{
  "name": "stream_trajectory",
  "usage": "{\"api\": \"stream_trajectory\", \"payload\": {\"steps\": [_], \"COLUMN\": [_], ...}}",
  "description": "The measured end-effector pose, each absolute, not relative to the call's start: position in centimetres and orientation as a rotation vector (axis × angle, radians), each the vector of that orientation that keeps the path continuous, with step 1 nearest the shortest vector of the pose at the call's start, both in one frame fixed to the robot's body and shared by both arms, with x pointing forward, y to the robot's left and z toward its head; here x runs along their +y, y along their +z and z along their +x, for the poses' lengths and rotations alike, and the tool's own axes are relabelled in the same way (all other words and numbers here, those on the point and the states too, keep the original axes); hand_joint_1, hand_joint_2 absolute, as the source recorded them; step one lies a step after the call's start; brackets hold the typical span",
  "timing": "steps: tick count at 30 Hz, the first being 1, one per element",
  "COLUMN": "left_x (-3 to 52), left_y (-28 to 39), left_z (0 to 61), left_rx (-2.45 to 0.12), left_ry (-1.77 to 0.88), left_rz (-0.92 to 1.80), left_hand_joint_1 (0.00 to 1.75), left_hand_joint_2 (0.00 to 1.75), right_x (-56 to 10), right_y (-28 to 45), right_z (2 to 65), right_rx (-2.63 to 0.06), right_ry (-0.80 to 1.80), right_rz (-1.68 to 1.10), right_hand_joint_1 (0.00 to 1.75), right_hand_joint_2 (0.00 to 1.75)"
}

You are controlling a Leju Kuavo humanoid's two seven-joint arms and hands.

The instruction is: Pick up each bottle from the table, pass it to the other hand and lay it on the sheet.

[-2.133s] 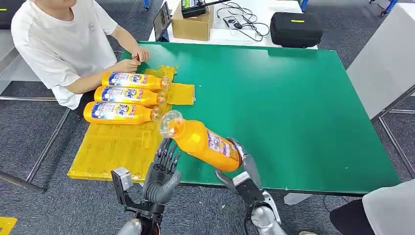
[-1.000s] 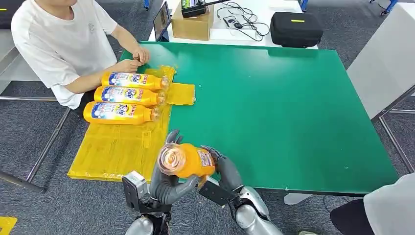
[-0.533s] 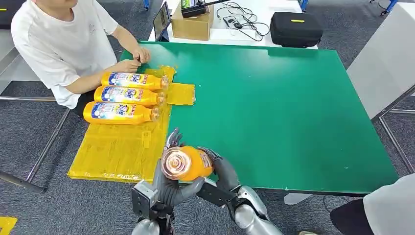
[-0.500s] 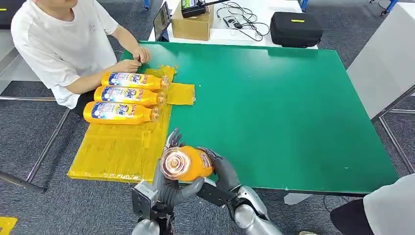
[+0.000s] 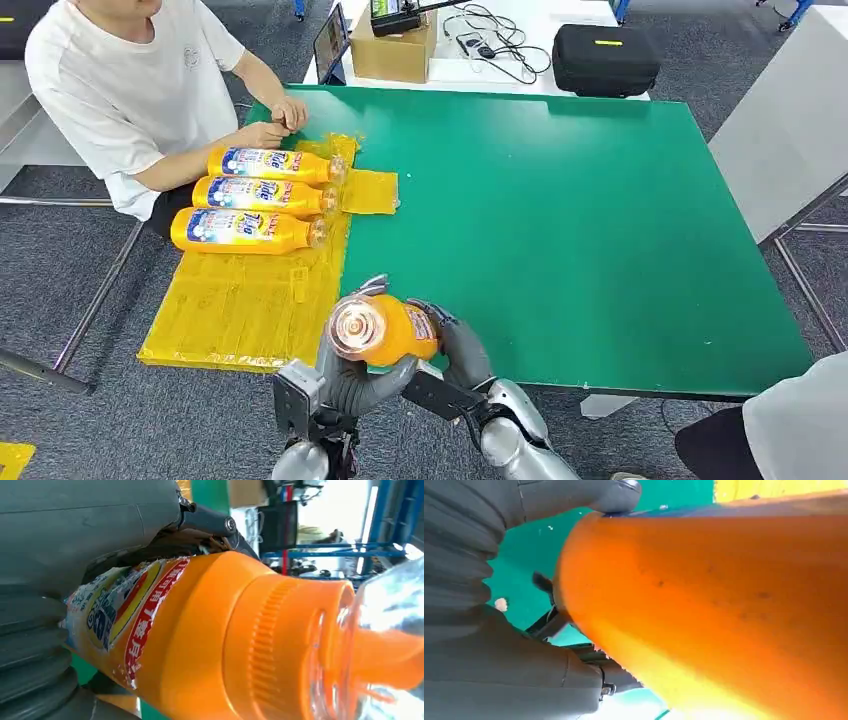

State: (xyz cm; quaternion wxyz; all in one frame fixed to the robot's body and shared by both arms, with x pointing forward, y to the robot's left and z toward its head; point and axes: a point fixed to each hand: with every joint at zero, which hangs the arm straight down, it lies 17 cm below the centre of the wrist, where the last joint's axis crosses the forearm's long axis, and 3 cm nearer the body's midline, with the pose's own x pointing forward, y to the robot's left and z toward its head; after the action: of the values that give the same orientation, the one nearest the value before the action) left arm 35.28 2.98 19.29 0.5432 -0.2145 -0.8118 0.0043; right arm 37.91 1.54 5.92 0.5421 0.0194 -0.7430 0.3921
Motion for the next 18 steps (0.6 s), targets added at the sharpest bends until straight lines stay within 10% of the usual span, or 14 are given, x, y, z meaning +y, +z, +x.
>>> {"api": "stream_trajectory", "payload": {"steps": [2, 3, 10, 11, 18], "left_x": [3.0, 3.0, 2.8, 2.8, 3.8], "left_y": [19.1, 19.1, 18.7, 18.6, 17.9], "left_z": [35.5, 35.5, 36.0, 36.0, 37.2], "left_rx": [-1.905, -1.896, -1.812, -1.806, -1.754], "left_ry": [0.028, 0.034, 0.082, 0.087, 0.139], "left_rz": [-0.529, -0.540, -0.640, -0.645, -0.616], "left_hand_joint_1": [1.75, 1.75, 1.75, 1.75, 1.75], "left_hand_joint_2": [1.75, 1.75, 1.75, 1.75, 1.75], "right_x": [1.5, 1.5, 1.5, 1.5, 1.4], "right_y": [5.8, 5.8, 6.4, 6.5, 8.2], "right_z": [37.9, 37.9, 37.9, 37.9, 38.8], "right_rx": [-1.760, -1.759, -1.797, -1.801, -1.866], "right_ry": [0.926, 0.924, 0.906, 0.903, 0.828], "right_rz": [0.049, 0.050, 0.057, 0.055, 0.001], "right_hand_joint_1": [0.17, 0.00, 0.00, 0.00, 0.00], "right_hand_joint_2": [1.75, 1.75, 1.75, 0.00, 0.00]}}
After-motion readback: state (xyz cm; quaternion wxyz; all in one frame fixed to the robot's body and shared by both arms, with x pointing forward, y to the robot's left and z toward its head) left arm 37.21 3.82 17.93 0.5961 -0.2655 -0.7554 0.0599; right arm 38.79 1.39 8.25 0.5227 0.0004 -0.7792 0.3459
